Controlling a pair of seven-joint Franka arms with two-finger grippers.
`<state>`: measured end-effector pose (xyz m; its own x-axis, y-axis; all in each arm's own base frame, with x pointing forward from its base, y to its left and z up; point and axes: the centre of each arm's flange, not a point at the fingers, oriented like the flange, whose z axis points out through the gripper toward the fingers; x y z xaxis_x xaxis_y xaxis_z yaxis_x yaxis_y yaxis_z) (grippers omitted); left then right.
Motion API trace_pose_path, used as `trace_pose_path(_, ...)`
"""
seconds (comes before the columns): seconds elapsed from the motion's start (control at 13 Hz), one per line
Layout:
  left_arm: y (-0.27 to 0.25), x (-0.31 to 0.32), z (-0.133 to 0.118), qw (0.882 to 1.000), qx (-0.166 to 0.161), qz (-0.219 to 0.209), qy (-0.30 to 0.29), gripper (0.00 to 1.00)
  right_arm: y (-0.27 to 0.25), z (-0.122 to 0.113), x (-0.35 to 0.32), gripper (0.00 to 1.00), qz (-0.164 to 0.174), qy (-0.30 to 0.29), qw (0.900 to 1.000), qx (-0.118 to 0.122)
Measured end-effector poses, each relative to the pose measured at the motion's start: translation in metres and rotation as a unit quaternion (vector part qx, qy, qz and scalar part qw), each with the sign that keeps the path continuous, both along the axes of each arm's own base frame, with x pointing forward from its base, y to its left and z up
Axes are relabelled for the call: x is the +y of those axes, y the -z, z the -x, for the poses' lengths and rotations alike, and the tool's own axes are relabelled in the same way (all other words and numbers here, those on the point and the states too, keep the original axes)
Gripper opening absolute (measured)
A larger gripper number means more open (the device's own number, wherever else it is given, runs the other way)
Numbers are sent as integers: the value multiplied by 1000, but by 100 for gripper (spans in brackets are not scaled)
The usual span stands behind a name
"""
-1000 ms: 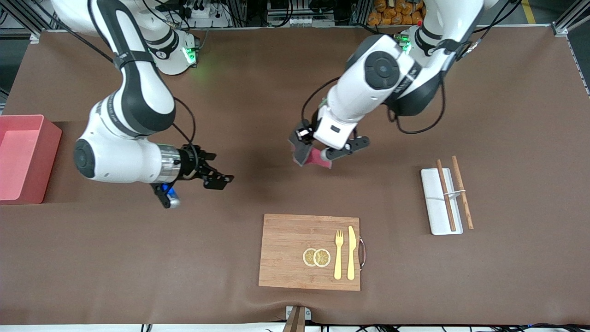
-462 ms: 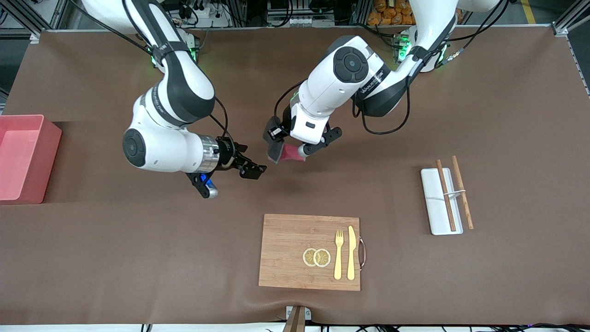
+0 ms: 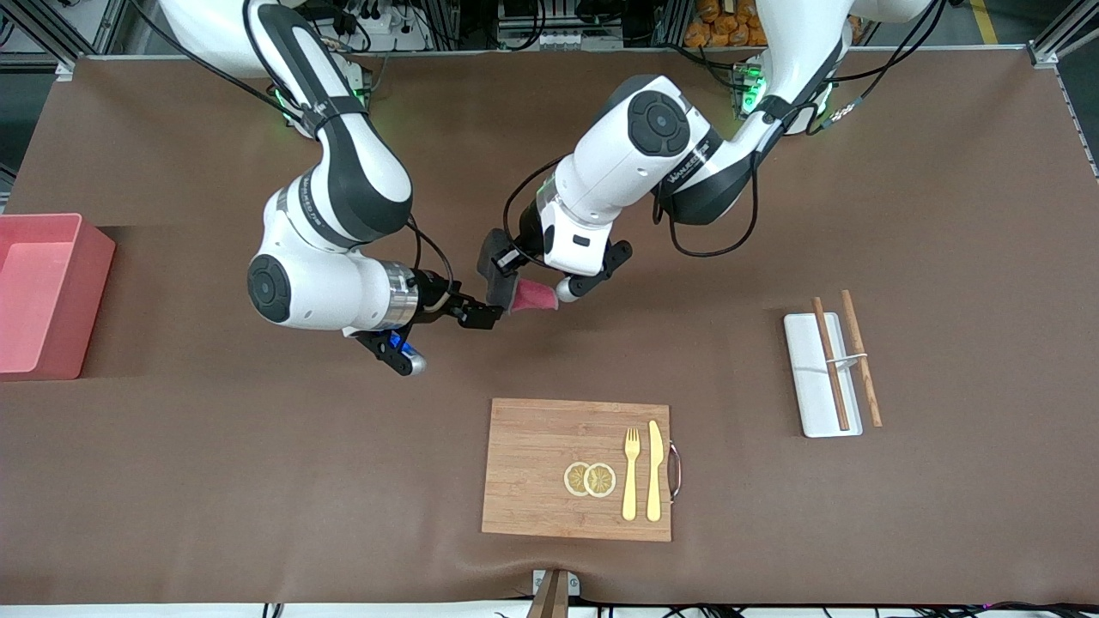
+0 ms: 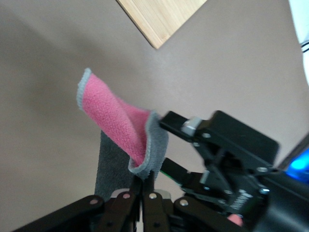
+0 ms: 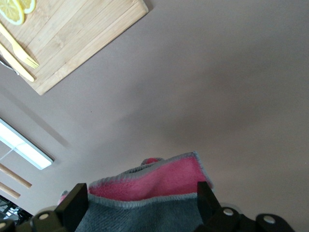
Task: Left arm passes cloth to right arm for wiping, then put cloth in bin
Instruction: 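Grasp the cloth with the right gripper beside the left gripper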
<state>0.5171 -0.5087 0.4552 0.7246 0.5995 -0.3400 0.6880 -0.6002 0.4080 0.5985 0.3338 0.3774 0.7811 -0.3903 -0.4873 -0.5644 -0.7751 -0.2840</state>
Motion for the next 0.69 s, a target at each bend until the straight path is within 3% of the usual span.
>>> trace_pose_path(0.38, 0, 1, -3, 1000, 6, 7, -14, 3, -18, -1, 13, 100, -11, -16, 1000, -22)
trace_pose_path(0.69, 1, 2, -4, 1000, 9, 7, -22, 3, -19, 4, 22, 100, -12, -26, 999, -22)
